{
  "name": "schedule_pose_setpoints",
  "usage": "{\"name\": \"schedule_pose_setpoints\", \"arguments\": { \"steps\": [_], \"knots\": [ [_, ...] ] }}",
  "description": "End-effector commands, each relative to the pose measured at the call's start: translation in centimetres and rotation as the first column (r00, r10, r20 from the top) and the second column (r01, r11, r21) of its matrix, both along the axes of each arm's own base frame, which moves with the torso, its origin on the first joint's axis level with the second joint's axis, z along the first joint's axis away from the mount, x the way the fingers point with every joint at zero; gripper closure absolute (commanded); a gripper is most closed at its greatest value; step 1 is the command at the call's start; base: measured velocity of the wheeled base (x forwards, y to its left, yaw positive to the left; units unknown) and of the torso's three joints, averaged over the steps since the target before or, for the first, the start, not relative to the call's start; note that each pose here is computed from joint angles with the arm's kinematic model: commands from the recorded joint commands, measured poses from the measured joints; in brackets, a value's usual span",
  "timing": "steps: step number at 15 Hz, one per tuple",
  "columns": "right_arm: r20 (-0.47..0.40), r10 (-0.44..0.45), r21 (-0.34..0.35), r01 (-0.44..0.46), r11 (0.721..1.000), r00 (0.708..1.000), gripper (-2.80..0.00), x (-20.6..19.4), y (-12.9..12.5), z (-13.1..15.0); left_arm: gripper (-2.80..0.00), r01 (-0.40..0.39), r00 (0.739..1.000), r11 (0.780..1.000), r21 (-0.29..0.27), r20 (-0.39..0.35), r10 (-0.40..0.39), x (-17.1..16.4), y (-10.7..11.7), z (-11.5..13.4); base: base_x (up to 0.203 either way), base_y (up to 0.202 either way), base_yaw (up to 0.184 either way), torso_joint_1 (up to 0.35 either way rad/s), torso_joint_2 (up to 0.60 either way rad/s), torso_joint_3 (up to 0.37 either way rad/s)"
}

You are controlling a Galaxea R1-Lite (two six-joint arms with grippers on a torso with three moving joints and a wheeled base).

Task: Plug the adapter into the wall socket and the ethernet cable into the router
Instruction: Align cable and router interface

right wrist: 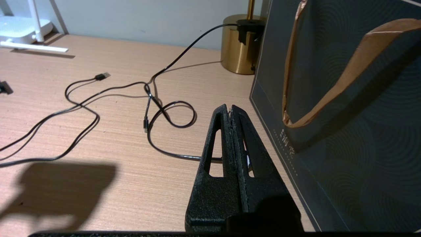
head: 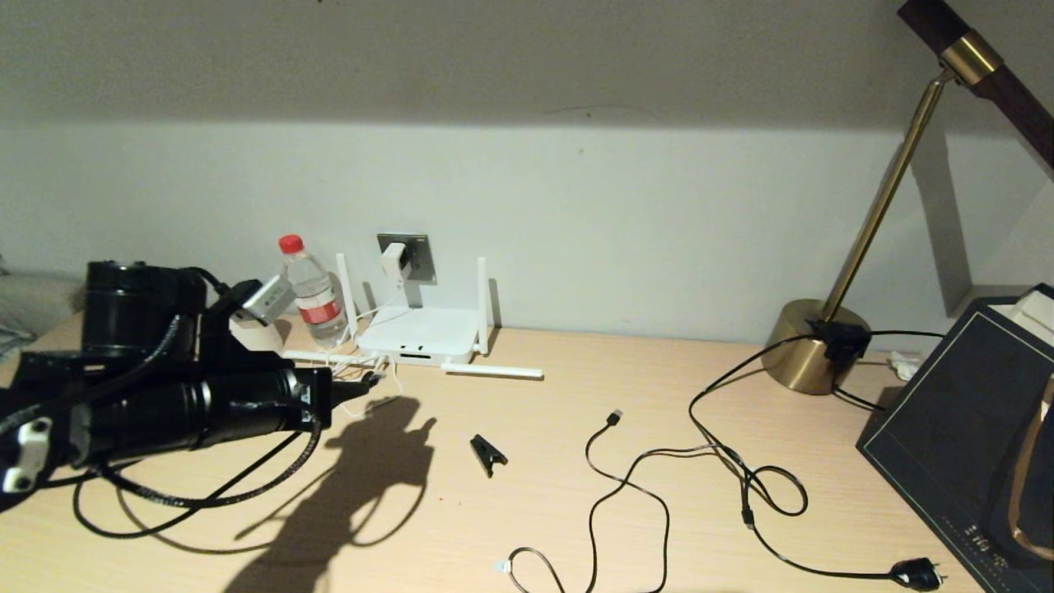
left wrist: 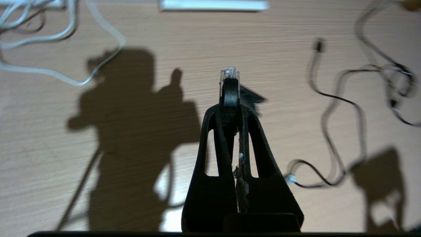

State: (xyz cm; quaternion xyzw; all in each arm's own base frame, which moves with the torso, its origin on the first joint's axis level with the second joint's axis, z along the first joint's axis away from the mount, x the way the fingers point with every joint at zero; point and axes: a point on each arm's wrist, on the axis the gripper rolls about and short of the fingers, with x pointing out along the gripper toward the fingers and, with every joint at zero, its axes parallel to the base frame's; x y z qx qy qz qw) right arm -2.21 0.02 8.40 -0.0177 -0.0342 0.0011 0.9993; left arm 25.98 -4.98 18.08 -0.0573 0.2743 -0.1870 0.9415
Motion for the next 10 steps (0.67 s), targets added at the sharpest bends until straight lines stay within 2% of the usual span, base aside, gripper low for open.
{"name": "schedule_pose_setpoints", "arguments": {
  "steps": [1, 7, 10],
  "knots": [
    [-0.018, 0.001, -0.003, -0.001, 1.000, 1.000, 0.00, 0.1, 0.0, -0.8, 0.00, -0.057, 0.996, 0.998, 0.013, -0.061, 0.057, 3.4, -0.4, -3.3, 0.000, 0.000, 0.000, 0.000, 0.00, 0.000],
    [-0.018, -0.001, 0.014, 0.001, 1.000, 1.000, 0.00, 0.1, 0.0, -0.8, 0.00, -0.161, 0.986, 0.987, 0.011, 0.038, 0.161, 8.2, -0.3, -7.9, 0.000, 0.000, 0.000, 0.000, 0.00, 0.000],
    [-0.018, -0.001, 0.014, 0.001, 1.000, 1.000, 0.00, 0.1, 0.0, -0.8, 0.00, -0.208, 0.968, 0.978, 0.004, 0.142, 0.205, 10.1, -0.4, -9.4, 0.000, 0.000, 0.000, 0.000, 0.00, 0.000]
  ]
}}
